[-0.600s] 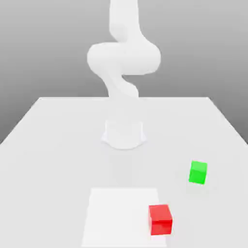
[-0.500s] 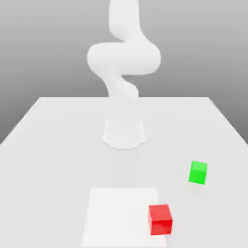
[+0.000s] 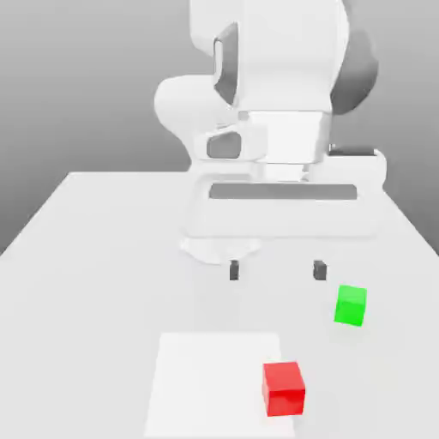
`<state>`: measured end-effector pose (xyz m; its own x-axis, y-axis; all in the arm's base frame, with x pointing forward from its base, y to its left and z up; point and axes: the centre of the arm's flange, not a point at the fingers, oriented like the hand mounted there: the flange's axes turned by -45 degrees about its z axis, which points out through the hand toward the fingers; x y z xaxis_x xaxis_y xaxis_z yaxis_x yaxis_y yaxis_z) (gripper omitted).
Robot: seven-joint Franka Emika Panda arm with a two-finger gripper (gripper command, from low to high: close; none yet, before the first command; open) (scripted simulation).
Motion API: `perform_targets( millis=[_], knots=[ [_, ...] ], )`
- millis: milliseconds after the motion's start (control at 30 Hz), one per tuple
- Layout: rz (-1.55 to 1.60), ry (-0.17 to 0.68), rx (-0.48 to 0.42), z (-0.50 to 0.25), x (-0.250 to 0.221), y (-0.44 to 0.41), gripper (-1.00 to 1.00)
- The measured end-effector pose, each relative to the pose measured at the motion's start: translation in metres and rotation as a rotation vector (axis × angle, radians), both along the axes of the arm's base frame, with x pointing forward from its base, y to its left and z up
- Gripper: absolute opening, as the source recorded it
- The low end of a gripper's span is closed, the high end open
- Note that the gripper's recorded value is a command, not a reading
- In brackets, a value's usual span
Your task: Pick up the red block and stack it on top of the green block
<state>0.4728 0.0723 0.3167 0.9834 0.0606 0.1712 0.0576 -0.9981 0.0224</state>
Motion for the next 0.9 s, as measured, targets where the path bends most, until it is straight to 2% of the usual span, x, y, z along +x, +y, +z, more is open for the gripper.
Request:
perform_targets(
  millis=[167, 333, 367, 600, 767, 900],
  knots=[
    [0.018, 0.147, 0.009, -0.093, -0.024, 0.015, 0.00],
    [0.018, 0.172, 0.011, -0.158, -0.029, 0.017, 0.00],
    [0.019, 0.173, 0.011, -0.167, -0.029, 0.017, -1.00],
    [0.018, 0.172, 0.011, -0.168, -0.029, 0.017, -1.00],
    [0.020, 0.172, 0.011, -0.116, -0.030, 0.017, -1.00],
    [0.221, 0.175, 0.006, -0.091, -0.080, 0.089, -1.00]
  ],
)
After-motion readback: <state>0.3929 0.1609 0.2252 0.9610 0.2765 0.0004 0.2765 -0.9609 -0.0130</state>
